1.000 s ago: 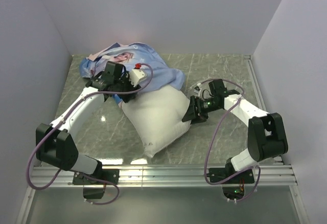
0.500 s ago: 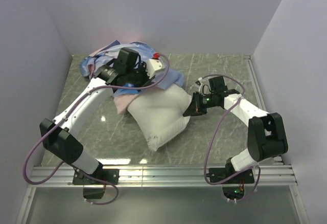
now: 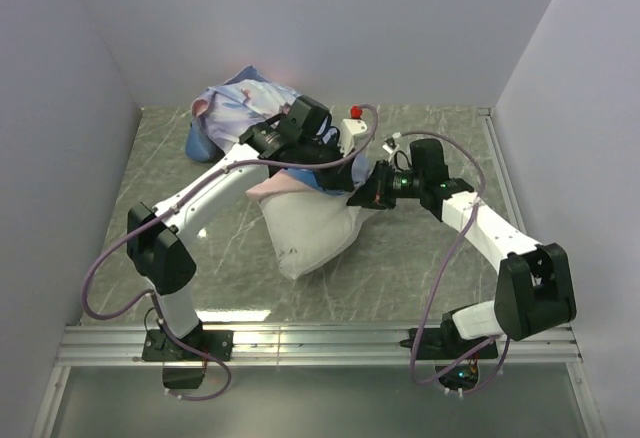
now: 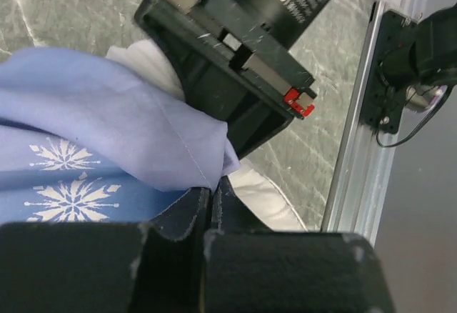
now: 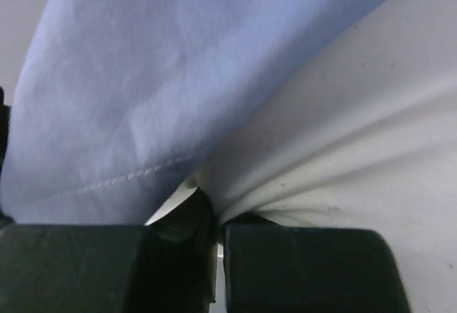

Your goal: Put the pillow into the pillowcase

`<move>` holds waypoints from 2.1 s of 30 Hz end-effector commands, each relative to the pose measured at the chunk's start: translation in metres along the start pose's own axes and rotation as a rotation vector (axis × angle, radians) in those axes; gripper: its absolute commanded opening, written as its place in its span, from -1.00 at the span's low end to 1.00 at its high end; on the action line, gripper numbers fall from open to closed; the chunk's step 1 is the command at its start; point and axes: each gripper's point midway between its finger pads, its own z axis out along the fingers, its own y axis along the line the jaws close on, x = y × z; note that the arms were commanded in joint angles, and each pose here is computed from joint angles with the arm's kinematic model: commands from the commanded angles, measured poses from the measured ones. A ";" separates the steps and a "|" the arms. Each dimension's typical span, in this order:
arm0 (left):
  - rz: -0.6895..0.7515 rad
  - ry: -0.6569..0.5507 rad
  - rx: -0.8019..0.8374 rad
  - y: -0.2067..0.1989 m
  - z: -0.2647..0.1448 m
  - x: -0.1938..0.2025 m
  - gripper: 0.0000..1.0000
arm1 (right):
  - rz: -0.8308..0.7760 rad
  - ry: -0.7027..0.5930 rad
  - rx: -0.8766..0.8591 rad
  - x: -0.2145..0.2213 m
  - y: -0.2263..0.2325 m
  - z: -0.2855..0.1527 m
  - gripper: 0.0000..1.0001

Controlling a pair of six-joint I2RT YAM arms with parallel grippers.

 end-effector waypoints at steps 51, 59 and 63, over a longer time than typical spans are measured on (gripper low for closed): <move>0.084 0.118 0.004 -0.056 -0.058 0.119 -0.52 | 0.241 -0.043 -0.214 -0.020 0.010 0.013 -1.00; -0.088 -0.008 -0.597 0.079 -0.160 0.141 0.99 | 0.210 -0.032 -0.165 -0.009 -0.001 0.007 -1.00; -0.043 0.089 -0.672 0.118 -0.169 0.167 0.99 | 0.204 -0.017 -0.156 -0.006 -0.002 0.006 -1.00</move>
